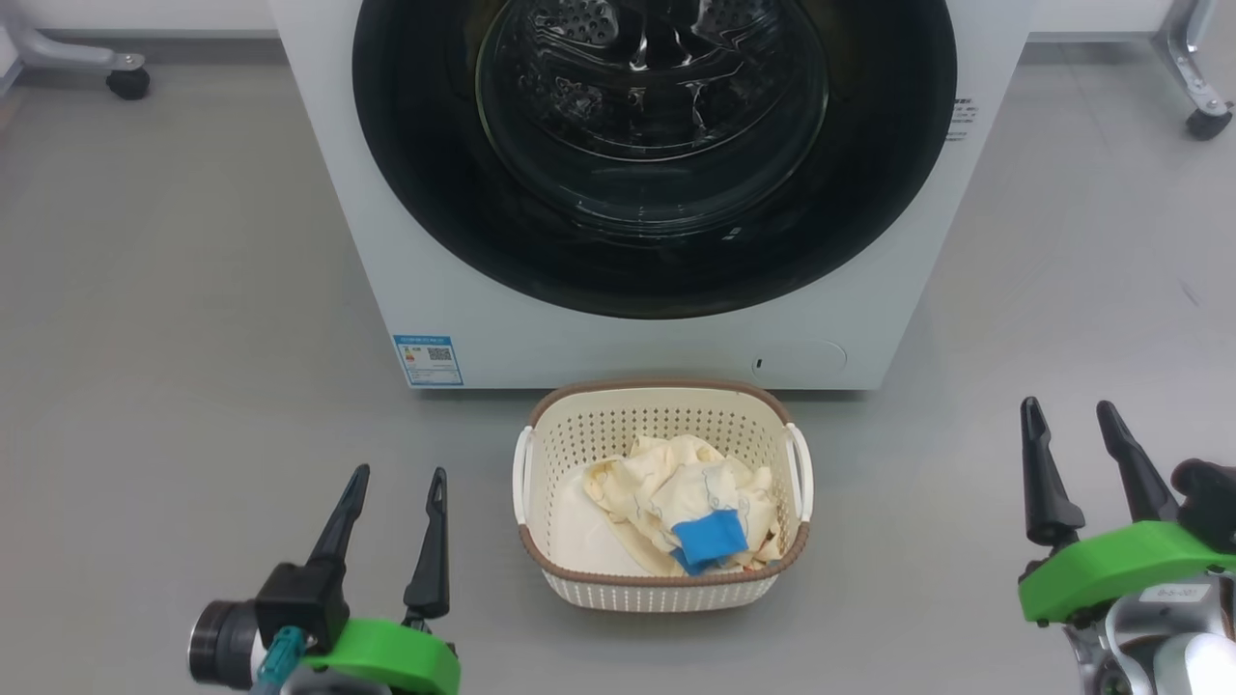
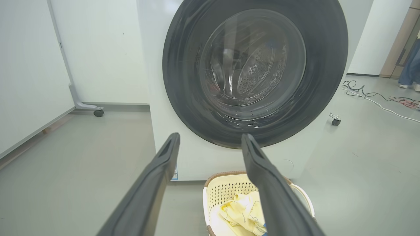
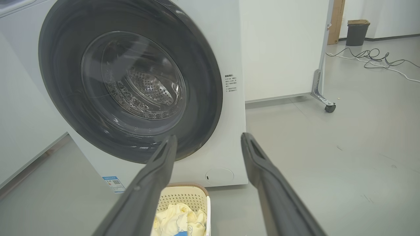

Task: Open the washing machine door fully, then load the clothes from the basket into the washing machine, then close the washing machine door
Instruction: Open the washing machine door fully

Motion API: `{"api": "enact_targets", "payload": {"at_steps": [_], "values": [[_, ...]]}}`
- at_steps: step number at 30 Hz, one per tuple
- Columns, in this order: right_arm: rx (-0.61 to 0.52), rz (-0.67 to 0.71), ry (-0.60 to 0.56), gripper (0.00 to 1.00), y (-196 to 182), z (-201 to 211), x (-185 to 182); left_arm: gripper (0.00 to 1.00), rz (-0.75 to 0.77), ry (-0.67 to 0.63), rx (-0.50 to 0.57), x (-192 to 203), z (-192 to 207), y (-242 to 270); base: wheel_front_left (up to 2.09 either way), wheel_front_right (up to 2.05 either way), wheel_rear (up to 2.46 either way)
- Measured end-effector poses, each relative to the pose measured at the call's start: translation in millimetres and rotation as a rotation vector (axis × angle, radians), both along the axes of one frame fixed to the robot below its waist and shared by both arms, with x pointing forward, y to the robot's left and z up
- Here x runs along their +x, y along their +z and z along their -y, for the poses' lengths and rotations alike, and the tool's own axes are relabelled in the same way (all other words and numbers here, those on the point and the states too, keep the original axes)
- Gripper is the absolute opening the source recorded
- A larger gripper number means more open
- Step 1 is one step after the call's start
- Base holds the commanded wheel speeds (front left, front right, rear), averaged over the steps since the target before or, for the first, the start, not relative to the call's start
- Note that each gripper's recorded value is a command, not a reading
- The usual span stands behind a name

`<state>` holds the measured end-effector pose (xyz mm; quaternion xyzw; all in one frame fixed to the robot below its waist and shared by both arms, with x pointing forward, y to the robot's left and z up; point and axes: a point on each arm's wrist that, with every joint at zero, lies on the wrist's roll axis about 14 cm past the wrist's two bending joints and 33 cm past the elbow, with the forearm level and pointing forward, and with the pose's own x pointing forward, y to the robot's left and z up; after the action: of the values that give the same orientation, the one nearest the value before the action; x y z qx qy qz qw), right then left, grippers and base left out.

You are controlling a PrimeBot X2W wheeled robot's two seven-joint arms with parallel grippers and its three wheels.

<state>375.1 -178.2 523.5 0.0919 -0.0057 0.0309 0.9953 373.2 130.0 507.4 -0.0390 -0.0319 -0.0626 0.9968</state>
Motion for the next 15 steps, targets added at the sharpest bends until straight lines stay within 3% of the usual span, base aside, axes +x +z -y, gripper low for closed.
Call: {"api": "enact_targets", "payload": {"at_steps": [15], "values": [[0.001, -0.014, -0.001, 1.00, -4.8, 0.2, 0.0, 1.00, 0.007, -0.006, 0.009, 2.1, 1.8, 2.2, 1.13, 1.13, -2.27]]}}
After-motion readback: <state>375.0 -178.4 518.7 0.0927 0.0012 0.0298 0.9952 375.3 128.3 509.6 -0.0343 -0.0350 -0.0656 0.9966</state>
